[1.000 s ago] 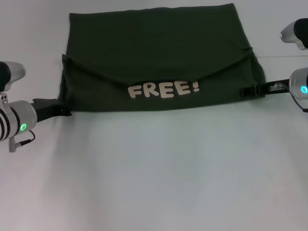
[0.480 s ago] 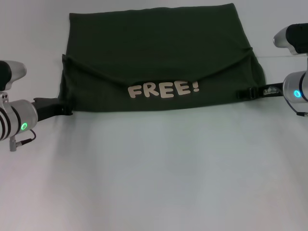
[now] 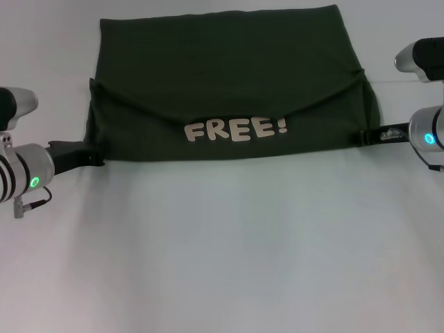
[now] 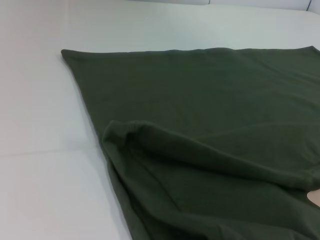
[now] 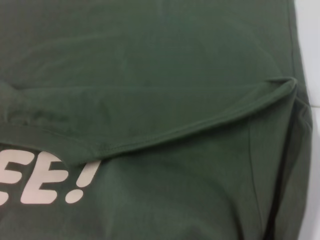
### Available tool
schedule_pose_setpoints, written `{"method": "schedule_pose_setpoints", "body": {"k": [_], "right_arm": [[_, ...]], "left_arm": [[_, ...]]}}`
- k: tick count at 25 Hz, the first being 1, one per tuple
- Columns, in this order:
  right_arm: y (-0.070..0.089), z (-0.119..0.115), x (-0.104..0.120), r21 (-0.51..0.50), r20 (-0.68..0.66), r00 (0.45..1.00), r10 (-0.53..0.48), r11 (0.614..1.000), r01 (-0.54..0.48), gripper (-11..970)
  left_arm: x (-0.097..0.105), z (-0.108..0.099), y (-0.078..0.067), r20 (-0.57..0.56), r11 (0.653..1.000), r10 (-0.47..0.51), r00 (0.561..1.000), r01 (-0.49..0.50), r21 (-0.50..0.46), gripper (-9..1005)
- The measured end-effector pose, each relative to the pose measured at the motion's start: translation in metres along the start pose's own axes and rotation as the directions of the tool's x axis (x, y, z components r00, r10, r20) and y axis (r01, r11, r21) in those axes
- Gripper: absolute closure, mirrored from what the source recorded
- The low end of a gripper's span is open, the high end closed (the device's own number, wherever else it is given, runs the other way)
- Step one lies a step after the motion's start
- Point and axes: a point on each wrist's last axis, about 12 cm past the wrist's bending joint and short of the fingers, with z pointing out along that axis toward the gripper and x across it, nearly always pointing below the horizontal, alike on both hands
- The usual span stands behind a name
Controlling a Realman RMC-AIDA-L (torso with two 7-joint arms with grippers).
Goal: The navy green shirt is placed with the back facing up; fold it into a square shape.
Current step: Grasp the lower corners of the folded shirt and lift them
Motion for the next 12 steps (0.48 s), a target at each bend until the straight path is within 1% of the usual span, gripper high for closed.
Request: {"method": "schedule_pose_setpoints", "body": {"k": [2,12], "right_arm": [[-0.0011,-0.0005,0.0001,0.001,0.0,1.0,0.001,1.0,-0.001,522],[-0.0095,-0.0039,-0.0001,0.008,0.003,1.0,-0.013,1.0,0.013,712]], "left_arm": [[0.0,0.0,0.0,0.0,1.0,0.0,1.0,0.0,0.0,946],[-0.0012,0.0004,-0.0011,0.002,1.0,0.0,1.0,0.0,0.006,945]]}}
